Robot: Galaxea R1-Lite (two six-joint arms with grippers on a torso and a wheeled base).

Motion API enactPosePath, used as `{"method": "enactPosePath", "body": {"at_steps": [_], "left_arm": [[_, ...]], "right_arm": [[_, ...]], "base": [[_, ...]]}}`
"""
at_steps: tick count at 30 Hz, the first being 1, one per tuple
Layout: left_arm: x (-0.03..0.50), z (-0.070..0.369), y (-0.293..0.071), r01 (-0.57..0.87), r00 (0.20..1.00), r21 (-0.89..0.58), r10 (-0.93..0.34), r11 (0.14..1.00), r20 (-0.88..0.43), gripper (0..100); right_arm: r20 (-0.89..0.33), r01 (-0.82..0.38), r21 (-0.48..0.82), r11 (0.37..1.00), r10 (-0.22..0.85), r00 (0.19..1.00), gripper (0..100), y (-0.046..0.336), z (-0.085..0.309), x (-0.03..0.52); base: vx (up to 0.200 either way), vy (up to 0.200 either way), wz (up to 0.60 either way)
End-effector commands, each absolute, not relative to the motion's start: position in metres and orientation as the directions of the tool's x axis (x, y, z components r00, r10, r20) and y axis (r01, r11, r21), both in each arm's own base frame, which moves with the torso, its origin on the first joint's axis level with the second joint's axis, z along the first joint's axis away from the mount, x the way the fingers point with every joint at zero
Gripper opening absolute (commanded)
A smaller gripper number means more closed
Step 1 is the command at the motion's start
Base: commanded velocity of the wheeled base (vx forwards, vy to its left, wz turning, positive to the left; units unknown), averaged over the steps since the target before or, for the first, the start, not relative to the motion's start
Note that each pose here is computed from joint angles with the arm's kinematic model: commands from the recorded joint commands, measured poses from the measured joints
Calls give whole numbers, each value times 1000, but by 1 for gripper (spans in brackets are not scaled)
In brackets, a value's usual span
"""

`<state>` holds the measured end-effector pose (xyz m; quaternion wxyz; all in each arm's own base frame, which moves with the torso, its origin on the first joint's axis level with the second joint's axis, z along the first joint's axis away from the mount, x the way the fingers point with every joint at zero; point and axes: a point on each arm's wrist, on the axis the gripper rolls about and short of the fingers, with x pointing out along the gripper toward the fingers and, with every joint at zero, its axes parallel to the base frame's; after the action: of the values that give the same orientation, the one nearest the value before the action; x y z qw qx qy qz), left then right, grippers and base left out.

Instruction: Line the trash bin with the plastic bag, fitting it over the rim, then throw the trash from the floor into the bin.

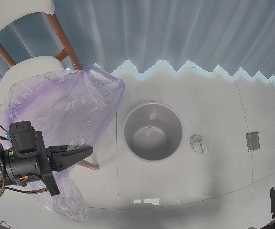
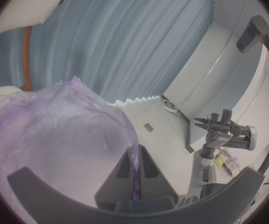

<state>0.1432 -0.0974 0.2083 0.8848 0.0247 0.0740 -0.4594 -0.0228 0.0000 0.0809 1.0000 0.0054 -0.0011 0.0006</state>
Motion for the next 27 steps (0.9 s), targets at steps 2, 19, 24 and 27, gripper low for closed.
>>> {"method": "enactPosePath", "body": {"at_steps": [2, 19, 24, 27], "left_arm": [[143, 205, -98, 826, 551, -39, -819, 563, -163, 0], [142, 215, -123, 866, 459, -157, -879, 475, -127, 0], [154, 219, -136, 867, 448, -201, -890, 456, -89, 0], [165, 219, -145, 870, 449, -195, -891, 452, -61, 0]], "right_arm": [[3, -2, 11, 1000, 2, 1000, 100, 0, 76, -23], [3, -2, 11, 1000, 2, 1000, 100, 0, 76, -23], [3, -2, 11, 1000, 2, 1000, 100, 0, 76, -23], [3, -2, 11, 1000, 2, 1000, 100, 0, 76, -23]], "base": [[0, 0, 0], [0, 0, 0], [0, 0, 0], [0, 0, 0]]}}
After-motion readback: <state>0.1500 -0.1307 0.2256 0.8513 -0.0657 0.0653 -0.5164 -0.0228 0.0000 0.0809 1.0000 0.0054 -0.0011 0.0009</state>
